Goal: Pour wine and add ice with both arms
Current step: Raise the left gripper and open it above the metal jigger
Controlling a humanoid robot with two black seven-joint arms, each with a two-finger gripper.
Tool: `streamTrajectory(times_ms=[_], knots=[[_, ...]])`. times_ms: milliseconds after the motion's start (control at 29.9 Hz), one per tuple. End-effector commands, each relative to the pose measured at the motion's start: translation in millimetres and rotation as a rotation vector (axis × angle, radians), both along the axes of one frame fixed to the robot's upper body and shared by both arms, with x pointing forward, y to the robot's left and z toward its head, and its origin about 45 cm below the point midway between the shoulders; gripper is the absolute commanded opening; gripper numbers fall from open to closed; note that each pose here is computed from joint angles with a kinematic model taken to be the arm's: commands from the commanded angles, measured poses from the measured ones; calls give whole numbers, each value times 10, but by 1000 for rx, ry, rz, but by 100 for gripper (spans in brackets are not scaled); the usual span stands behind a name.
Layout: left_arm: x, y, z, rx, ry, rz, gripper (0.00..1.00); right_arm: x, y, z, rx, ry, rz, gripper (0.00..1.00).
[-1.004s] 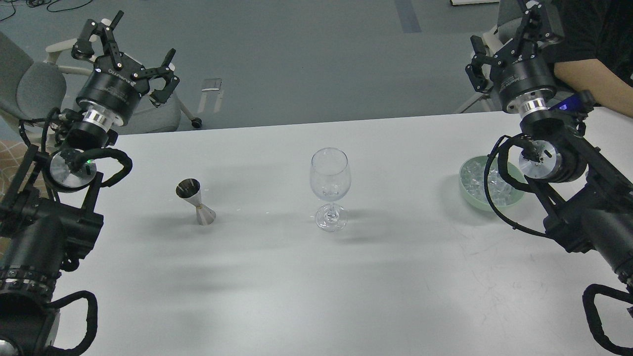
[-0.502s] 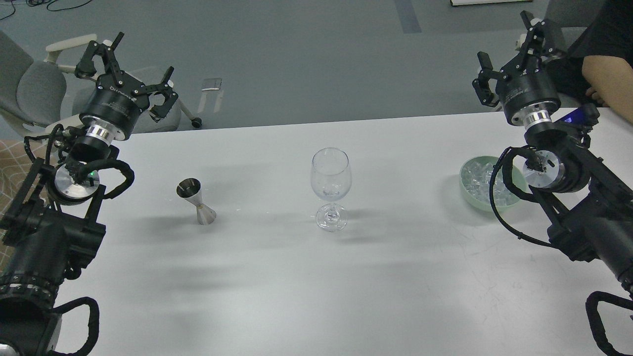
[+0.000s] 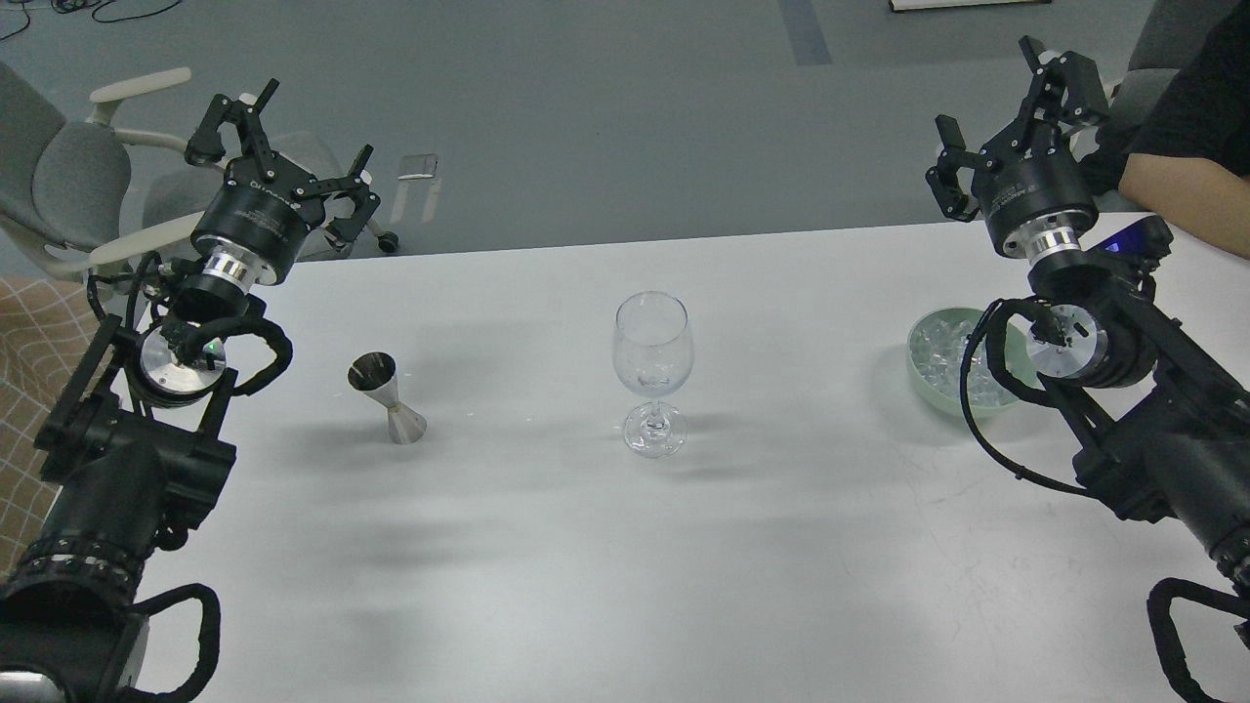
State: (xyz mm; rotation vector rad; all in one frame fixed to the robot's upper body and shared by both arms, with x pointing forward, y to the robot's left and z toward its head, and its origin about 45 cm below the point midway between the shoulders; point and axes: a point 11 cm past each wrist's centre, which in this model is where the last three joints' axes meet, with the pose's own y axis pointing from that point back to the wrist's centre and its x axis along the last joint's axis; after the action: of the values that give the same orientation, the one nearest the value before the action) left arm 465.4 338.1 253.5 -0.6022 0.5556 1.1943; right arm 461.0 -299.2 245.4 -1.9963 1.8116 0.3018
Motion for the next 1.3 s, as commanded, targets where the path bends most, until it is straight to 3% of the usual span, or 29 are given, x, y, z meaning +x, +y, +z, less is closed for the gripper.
streamTrajectory(times_ms=[0,1271], knots=[[7,-77,-21,-6,8,-18,98,3,29,22,5,-6,14,100],[-57,-355,-95,-10,18,-91,98,-20,94,26,13,-18,28,100]])
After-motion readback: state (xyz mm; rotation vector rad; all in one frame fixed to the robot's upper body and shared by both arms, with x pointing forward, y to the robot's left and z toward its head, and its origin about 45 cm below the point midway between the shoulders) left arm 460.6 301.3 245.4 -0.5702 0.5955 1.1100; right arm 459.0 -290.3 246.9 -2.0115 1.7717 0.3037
